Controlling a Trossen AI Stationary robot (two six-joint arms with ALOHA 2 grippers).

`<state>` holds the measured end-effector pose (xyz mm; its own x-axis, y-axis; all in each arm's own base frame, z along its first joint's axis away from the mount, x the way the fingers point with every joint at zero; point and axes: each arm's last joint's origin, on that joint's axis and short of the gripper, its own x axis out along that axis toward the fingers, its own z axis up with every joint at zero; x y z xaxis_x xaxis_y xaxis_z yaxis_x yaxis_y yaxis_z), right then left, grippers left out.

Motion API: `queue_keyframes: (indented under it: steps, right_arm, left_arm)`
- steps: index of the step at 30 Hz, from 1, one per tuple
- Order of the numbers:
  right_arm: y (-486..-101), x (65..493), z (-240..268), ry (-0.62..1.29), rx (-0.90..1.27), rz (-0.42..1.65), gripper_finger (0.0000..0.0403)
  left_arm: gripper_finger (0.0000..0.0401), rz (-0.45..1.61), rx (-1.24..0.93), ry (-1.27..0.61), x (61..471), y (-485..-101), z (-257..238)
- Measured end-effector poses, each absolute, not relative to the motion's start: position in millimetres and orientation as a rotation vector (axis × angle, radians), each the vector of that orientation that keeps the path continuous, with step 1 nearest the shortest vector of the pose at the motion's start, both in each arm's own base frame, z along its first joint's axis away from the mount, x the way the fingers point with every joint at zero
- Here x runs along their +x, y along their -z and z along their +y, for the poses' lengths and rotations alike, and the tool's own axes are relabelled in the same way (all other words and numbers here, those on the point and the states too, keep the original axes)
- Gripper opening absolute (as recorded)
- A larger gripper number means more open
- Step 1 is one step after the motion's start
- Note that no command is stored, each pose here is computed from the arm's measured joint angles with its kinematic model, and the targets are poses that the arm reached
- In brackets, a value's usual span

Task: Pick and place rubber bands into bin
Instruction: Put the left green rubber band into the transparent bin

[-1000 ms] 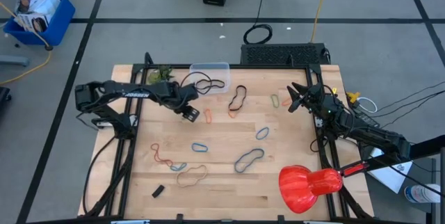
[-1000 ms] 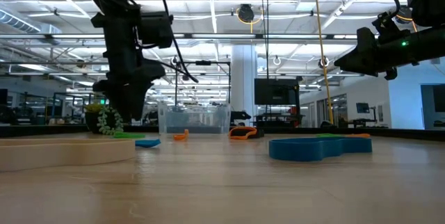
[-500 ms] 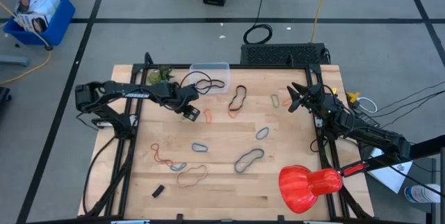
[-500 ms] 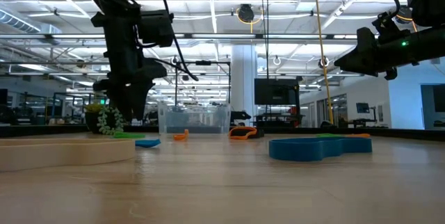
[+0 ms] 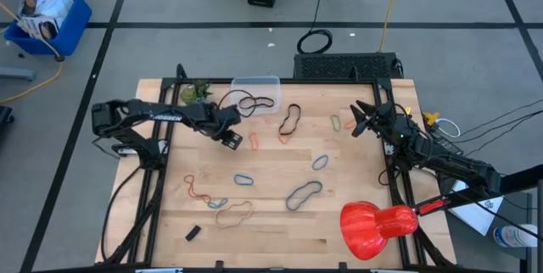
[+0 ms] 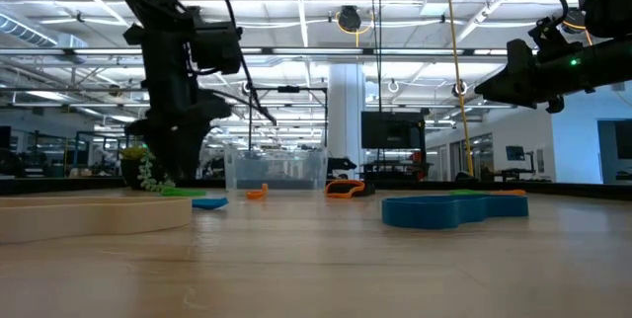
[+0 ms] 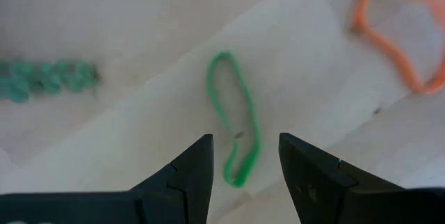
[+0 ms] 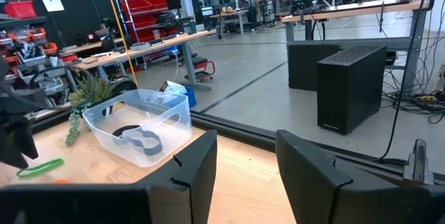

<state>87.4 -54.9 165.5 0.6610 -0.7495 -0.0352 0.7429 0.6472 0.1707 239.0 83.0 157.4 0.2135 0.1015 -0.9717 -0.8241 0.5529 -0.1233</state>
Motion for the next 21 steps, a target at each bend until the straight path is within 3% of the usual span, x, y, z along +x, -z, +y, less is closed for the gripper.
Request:
queue_keyframes:
  steps: [21]
  right_arm:
    - [-166, 87, -55, 0.849, 0.176, -0.040, 0.0141]
  left_arm:
    - [0.0165, 1.167, -0.752, -0.734, 227, -134, 77]
